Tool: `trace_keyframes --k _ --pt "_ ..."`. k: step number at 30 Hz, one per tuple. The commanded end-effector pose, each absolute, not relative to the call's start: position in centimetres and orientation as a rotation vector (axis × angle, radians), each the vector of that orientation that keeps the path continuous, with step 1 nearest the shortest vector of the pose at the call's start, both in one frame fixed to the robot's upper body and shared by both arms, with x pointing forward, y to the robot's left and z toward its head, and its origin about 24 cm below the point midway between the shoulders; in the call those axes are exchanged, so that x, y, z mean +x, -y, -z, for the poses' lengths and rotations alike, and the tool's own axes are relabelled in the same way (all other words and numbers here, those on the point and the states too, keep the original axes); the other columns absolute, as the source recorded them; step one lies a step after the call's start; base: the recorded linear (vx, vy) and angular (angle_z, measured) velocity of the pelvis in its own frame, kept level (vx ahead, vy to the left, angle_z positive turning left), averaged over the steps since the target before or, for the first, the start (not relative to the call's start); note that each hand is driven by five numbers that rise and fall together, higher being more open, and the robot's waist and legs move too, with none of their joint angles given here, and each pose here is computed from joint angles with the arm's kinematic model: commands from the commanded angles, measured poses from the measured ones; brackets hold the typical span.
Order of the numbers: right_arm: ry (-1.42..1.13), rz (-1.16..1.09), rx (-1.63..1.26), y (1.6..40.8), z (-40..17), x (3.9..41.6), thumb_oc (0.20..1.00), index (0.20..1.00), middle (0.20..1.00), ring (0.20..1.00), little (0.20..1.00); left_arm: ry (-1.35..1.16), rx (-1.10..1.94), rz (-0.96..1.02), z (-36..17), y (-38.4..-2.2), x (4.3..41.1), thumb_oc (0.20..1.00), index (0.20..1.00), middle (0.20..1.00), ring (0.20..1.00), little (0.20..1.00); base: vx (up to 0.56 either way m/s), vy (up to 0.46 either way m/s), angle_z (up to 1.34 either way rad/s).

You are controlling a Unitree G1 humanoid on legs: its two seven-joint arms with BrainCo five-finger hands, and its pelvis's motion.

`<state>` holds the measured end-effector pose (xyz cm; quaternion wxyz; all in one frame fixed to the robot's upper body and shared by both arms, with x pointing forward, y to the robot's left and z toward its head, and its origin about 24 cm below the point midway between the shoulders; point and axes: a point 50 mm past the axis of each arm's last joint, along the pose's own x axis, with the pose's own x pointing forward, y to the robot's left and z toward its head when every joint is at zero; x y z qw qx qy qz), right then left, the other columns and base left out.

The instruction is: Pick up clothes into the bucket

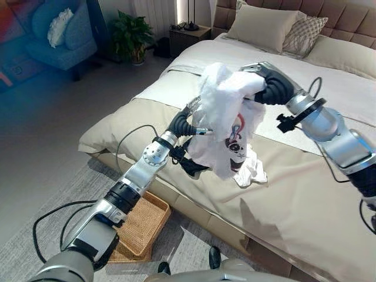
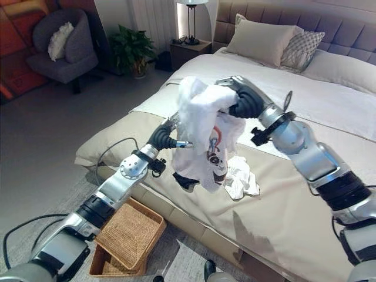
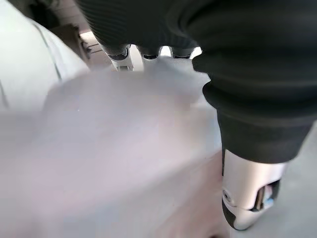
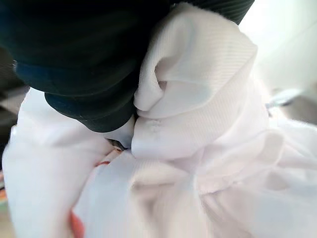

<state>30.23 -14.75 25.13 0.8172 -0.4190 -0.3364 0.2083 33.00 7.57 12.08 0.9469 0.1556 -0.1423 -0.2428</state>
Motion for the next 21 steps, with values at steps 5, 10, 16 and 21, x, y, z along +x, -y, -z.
trace_keyframes --k 5,10,16,21 --pt "1.006 -0.535 -0.687 11.5 -29.5 27.3 0.2 0.2 0.2 0.2 0.2 0.333 0.271 0.653 -14.4 -3.6 33.5 1.0 1.0 1.0 1.0 1.0 0.0 0.002 0.03" --pt "1.011 -0.657 -0.62 10.1 -29.4 26.3 0.2 0.2 0.2 0.2 0.2 0.222 0.068 0.861 -14.3 -1.4 32.2 1.0 1.0 1.0 1.0 1.0 0.02 0.0 0.0" --pt "0.963 -0.732 -0.59 9.5 -28.7 26.3 0.2 0.2 0.2 0.2 0.2 0.125 -0.084 0.912 -13.7 -1.9 31.8 0.2 0.2 0.2 0.2 0.2 0.01 0.0 0.0" --pt "0.939 -0.708 -0.596 9.8 -28.2 26.7 1.0 1.0 1.0 1.0 1.0 0.085 -0.203 0.854 -12.7 -3.4 31.8 0.2 0.2 0.2 0.2 0.2 0.0 0.0 0.0"
